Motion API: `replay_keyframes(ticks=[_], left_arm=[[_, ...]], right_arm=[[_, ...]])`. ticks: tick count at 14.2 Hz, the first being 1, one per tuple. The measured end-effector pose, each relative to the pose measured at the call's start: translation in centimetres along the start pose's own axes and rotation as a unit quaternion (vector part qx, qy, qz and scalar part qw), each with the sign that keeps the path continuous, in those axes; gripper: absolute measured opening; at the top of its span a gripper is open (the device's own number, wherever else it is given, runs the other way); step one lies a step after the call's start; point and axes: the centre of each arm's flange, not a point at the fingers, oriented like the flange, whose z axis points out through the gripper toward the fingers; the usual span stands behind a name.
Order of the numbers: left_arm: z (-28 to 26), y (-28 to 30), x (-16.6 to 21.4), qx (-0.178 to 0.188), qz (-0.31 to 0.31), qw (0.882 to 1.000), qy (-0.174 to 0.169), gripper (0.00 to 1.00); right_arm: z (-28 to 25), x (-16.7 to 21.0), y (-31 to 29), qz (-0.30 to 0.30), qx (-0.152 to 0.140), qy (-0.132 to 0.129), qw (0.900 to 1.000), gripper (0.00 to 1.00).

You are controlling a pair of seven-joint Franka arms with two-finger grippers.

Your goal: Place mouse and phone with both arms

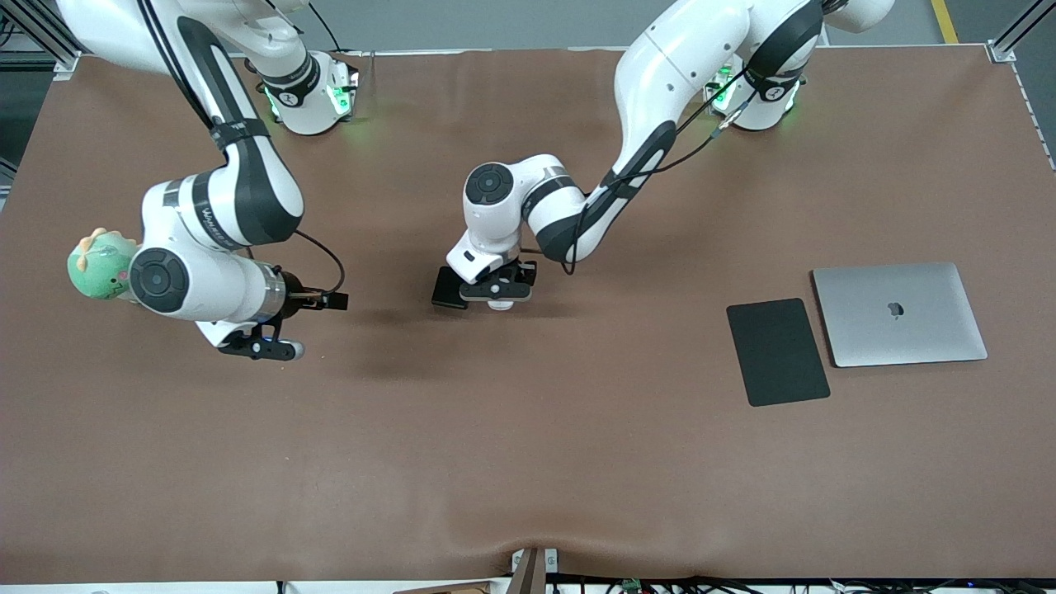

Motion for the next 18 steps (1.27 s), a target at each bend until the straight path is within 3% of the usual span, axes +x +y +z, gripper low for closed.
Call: replay_keyframes(ticks=[4, 8, 18], left_arm=[[-4.5, -2.4, 3.3, 0.002, -0.033, 0.999, 0.003, 0.59], [-7.0, -6.0, 7.2, 0.008, -0.065, 0.998, 0.006, 0.59], [-12.1, -18.6, 14.5, 0.051, -0.046, 0.997, -0.031, 0.59]], right_arm=[[5.1, -1.3, -2.7, 0.014, 0.010, 0.021, 1.000, 1.00], [8.7, -2.6, -5.7, 0.033, 0.012, 0.025, 0.999, 1.00], [14.2, -5.3, -12.9, 0.051, 0.012, 0.050, 0.997, 1.00]])
